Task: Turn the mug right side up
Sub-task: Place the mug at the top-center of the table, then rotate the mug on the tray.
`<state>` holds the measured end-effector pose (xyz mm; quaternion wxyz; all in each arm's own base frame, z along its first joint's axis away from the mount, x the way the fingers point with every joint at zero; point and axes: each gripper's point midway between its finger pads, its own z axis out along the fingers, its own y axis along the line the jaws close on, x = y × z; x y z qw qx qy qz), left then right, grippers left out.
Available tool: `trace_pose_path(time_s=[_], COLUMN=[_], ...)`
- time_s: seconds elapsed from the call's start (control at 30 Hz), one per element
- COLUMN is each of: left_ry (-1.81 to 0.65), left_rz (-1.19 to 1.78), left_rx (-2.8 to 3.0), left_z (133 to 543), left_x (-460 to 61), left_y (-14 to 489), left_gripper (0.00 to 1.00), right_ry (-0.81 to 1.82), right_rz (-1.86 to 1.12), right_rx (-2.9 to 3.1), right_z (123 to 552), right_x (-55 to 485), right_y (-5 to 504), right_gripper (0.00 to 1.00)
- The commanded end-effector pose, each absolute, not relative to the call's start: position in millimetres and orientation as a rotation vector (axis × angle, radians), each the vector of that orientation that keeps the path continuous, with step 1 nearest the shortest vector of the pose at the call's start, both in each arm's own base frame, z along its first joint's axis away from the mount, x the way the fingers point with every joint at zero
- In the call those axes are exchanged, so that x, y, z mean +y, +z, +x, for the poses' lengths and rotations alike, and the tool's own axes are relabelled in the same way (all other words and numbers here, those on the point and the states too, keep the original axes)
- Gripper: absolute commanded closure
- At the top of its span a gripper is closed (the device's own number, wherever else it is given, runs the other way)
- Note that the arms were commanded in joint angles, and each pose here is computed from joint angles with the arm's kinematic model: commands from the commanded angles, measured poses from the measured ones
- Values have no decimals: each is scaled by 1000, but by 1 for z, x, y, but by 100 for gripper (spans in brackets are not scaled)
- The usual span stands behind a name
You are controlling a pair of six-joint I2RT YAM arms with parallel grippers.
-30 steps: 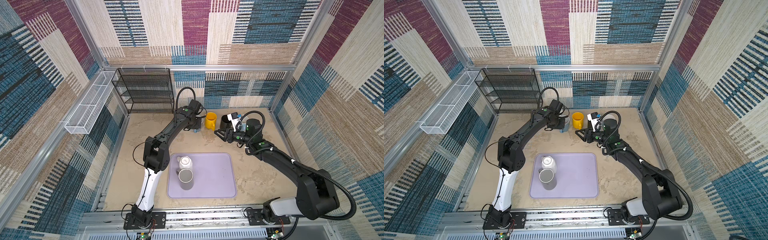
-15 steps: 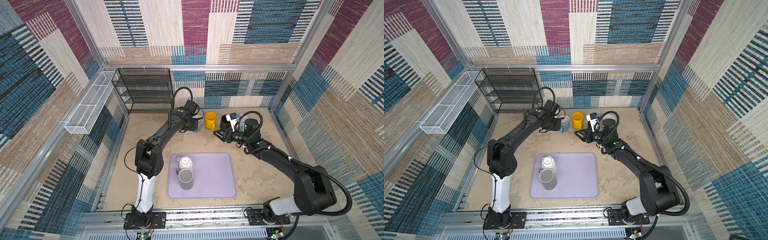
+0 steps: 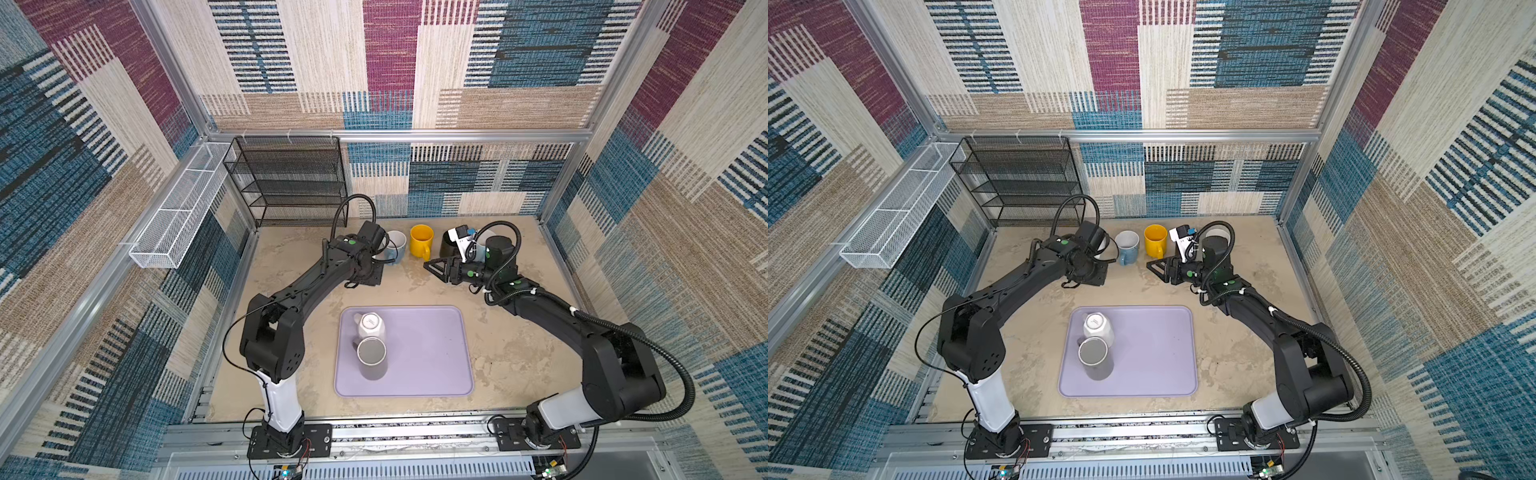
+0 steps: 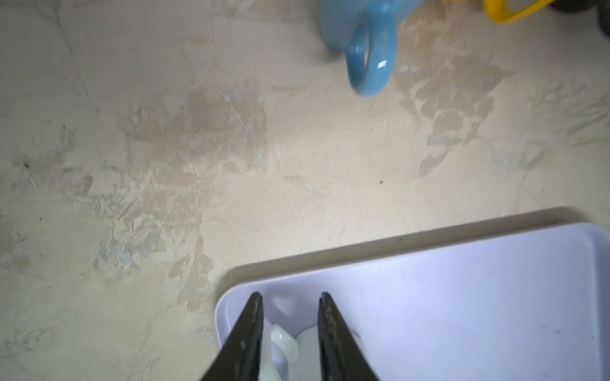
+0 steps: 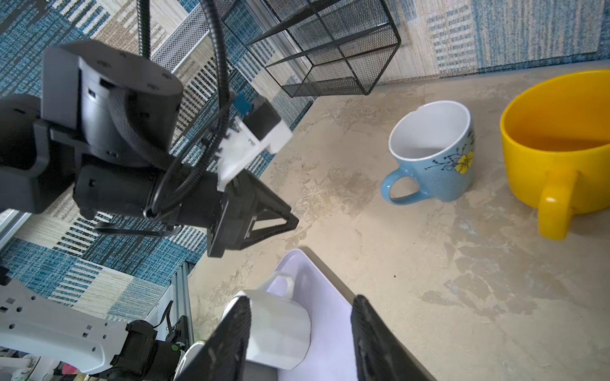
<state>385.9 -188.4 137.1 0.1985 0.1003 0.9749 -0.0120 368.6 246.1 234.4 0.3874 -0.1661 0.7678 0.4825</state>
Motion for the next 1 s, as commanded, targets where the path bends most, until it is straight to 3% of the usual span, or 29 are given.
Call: trace_pose_path(time_s=[0.0,0.5,0.97], left_ry=[13,137,177], left_rz=[298,270,255], left_rx=[2743,2859,2890], left_z=[370,327,306], left_x=[-176,-144,-130], left_y=[130,89,86], left_gripper=[70,70,74], right_ry=[1244,1290,1291], right_rz=[-440,-449,-443], right_rx=[1918,1904,1907], right_z=[372,369,369], right_x=[250,253,253], right_y=[242,244,244], right_gripper=[48,48,48])
